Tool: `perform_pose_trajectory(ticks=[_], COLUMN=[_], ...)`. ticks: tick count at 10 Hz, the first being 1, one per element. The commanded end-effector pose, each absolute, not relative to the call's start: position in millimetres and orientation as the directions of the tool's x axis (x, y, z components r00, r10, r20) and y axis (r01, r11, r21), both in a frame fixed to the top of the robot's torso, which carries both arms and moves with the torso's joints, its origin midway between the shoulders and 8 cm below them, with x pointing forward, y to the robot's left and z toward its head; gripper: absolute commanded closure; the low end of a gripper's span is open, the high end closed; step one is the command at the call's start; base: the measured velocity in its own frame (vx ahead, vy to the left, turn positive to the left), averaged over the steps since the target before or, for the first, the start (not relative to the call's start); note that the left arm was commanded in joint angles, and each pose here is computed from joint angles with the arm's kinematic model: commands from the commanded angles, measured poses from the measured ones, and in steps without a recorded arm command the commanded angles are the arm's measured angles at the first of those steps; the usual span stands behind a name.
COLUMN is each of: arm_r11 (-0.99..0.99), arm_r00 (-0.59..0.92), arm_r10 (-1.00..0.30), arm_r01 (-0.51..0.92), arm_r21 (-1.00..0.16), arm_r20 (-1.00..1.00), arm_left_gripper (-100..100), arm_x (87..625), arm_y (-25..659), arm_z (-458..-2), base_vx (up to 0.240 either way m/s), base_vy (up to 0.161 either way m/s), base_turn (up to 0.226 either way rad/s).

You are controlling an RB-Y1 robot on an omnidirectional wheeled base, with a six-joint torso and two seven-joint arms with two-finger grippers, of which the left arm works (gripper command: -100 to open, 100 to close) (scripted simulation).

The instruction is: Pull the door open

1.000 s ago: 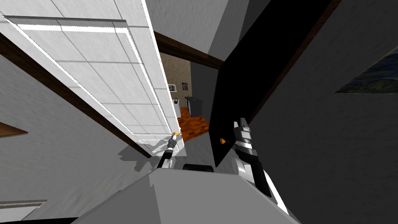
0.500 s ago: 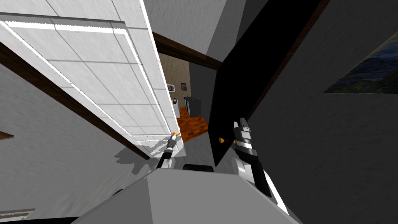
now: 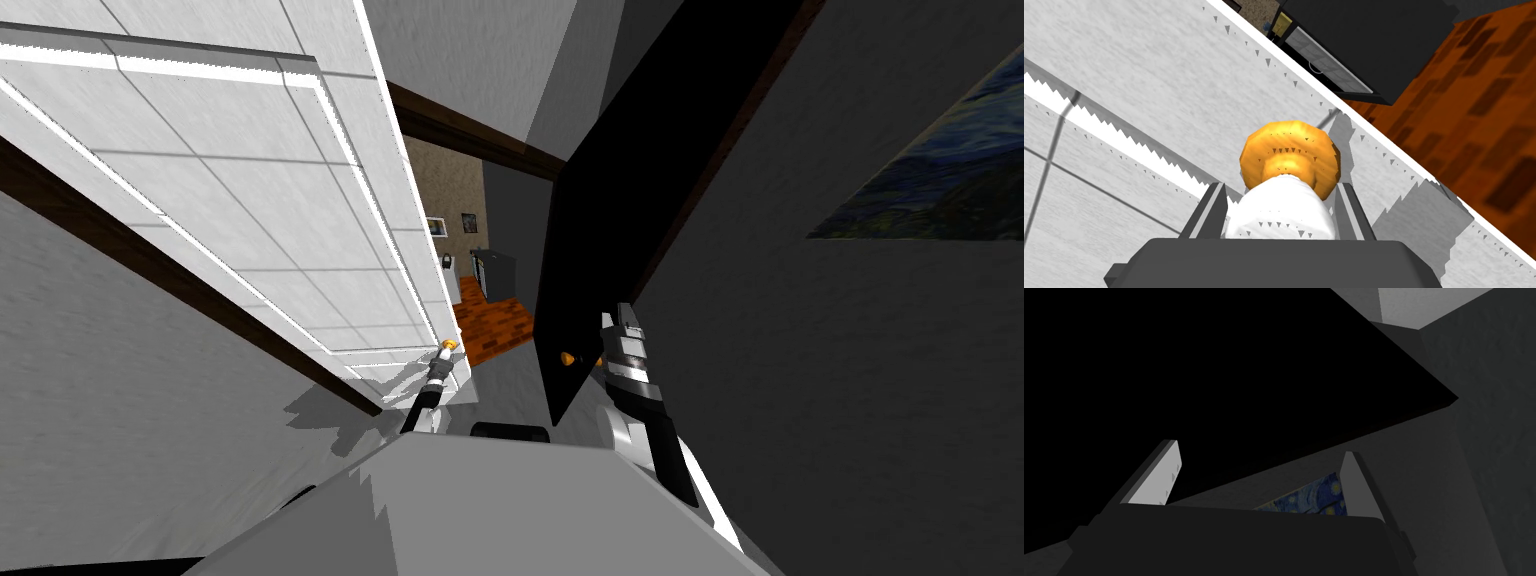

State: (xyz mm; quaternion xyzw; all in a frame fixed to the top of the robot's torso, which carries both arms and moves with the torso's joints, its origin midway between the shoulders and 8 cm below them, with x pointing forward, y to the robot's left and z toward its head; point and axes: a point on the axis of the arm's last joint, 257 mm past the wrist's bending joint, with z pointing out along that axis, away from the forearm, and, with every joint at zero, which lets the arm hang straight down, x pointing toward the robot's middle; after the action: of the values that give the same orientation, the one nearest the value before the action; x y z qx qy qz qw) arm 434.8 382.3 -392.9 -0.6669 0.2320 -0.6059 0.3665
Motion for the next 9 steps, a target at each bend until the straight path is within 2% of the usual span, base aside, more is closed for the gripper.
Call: perform_pose_trajectory(ticks=[1,9], arm_r11=[-0.645,-0.777], arm_r00=[0.164,0.145], arm_r10=[-0.733,-0.584], arm_r01=[0.137,0.185], arm_r21=[-0.752,-0.602], arm_r20=[0.660,0.799], arm_left_gripper=[100,100], arm_x=[433,432], arm_y=[386,399], arm_z=[-396,-395], base_vx=[-0.004,0.000], base_vy=[0.002,0.005], base_turn=[-0.027,-0.044])
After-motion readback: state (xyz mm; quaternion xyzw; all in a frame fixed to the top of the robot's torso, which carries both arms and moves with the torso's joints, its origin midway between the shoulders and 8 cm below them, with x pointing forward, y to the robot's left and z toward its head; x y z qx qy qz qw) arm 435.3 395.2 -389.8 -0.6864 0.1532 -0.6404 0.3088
